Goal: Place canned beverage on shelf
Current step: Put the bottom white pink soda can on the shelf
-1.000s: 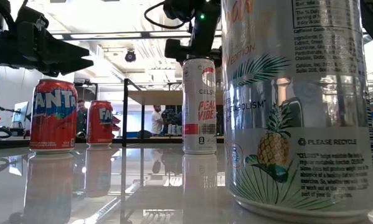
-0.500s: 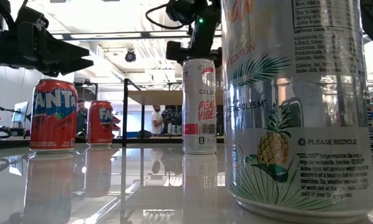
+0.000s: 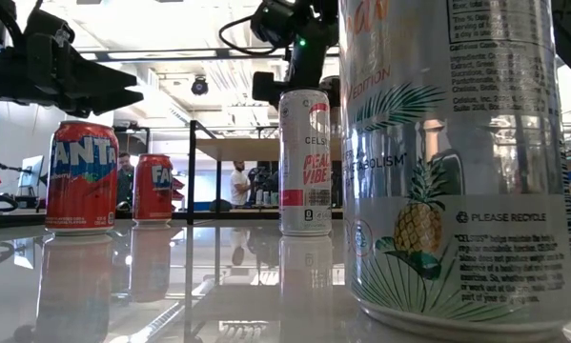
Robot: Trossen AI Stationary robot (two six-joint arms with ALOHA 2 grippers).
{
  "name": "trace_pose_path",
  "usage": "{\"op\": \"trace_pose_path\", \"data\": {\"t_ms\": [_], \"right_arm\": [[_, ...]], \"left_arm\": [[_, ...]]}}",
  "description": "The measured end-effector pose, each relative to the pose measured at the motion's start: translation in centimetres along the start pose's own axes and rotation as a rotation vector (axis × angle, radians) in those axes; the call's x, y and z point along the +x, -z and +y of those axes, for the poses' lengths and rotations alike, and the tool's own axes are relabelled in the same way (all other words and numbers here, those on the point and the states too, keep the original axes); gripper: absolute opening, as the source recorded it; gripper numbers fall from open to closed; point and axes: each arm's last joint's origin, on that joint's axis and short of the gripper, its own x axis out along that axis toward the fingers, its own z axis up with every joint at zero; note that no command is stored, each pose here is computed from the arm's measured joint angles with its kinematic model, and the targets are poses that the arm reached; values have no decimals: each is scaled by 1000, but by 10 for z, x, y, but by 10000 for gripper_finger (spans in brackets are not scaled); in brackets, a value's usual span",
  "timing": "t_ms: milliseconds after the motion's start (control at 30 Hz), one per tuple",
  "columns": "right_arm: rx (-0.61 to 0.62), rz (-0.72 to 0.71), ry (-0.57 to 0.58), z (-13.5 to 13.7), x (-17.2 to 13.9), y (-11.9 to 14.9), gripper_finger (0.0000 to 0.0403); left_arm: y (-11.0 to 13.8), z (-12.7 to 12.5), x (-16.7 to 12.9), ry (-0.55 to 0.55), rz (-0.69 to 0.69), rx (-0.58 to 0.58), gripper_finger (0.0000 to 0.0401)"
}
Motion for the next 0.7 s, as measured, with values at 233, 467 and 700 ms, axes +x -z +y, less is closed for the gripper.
{"op": "trace_pose_path", "data": {"t_ms": [233,467,700], "right_arm": [[23,-30,0,2,2,-2,258],[28,-39,2,1,4,-4,258],[34,-47,18,-1,9,-6,258]], "left_arm": [[0,0,0,0,2,1,400],[0,0,0,0,3,2,400],[0,0,0,0,3,2,400]]}}
